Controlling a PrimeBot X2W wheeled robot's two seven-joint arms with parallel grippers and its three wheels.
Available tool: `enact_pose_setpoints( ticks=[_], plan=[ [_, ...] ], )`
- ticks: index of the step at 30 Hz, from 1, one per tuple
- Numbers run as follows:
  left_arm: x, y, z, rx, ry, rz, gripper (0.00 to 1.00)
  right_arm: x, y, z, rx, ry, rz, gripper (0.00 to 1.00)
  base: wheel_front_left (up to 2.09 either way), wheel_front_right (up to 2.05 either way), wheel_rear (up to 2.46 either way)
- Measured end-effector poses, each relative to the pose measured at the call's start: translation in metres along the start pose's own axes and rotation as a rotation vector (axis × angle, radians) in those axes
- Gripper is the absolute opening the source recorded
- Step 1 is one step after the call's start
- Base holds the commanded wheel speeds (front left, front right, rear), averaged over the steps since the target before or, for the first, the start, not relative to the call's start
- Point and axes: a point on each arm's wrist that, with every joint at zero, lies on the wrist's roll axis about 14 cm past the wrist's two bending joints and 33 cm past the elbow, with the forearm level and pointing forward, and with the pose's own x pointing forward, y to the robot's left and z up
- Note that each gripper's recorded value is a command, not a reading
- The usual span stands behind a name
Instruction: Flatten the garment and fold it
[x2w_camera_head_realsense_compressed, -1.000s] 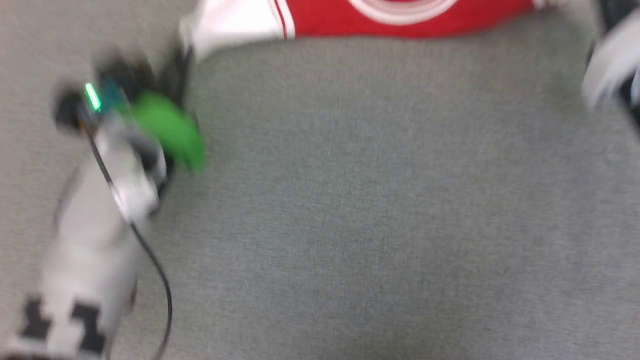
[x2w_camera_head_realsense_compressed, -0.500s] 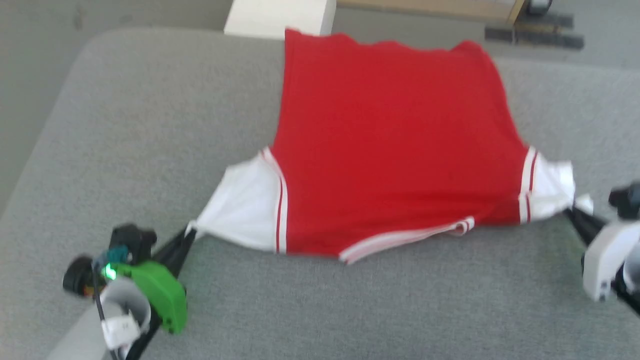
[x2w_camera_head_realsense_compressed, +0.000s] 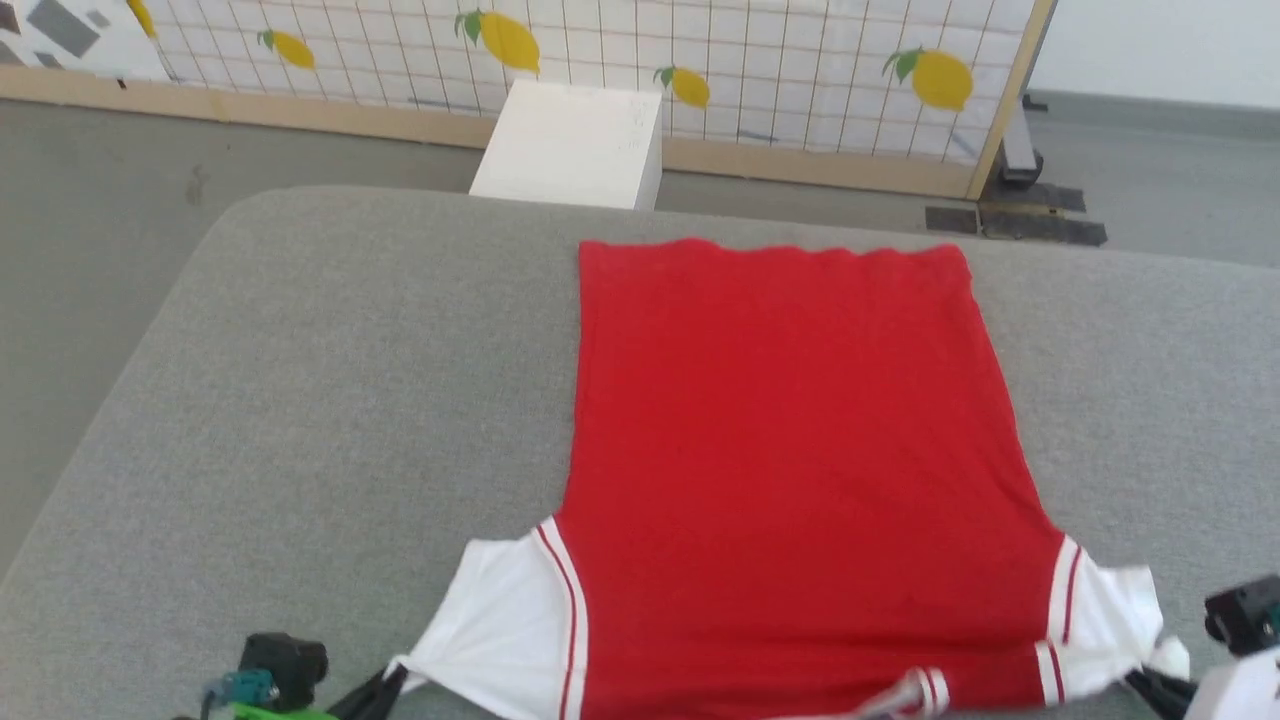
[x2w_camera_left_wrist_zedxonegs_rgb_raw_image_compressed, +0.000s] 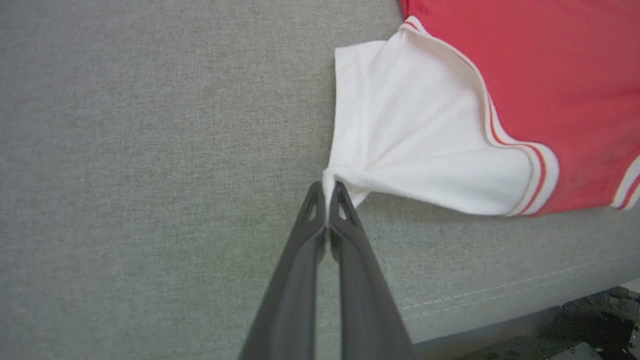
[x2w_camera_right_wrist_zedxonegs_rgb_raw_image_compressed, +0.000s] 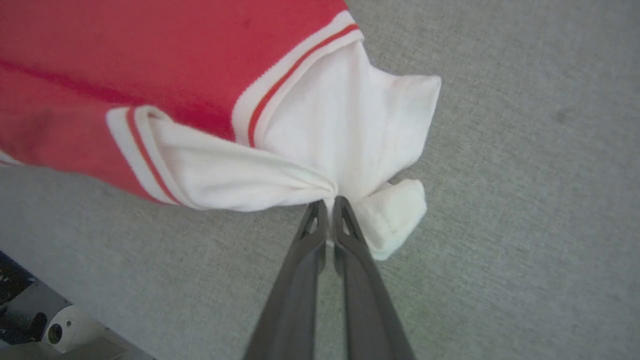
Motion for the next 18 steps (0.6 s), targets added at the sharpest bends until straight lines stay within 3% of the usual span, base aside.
enact_pose_setpoints(
  ticks=[4,5,6,13,18],
  plan=[
    [-0.002,-0.012,0.002,-0.015,-0.010,-0.015,0.00,-0.006,0.000,-0.016,0.023,0.042,-0.004,0.00,0.00,0.00,0.00],
    [-0.002,-0.015,0.003,-0.020,-0.016,-0.020,0.00,-0.005,-0.001,-0.015,0.024,0.045,-0.006,0.40,0.00,0.00,0.00],
    [-0.001,-0.018,0.005,-0.025,-0.022,-0.025,0.00,-0.004,-0.002,-0.013,0.030,0.049,-0.009,1.00,0.00,0.00,0.00],
    [-0.001,-0.035,0.012,-0.039,-0.025,-0.065,0.00,0.002,-0.001,0.022,0.059,0.051,0.021,1.00,0.00,0.00,0.00],
    [0.002,-0.049,0.030,-0.029,-0.052,-0.104,0.00,0.014,-0.007,0.089,0.060,-0.022,0.039,1.00,0.00,0.00,0.00]
  ],
)
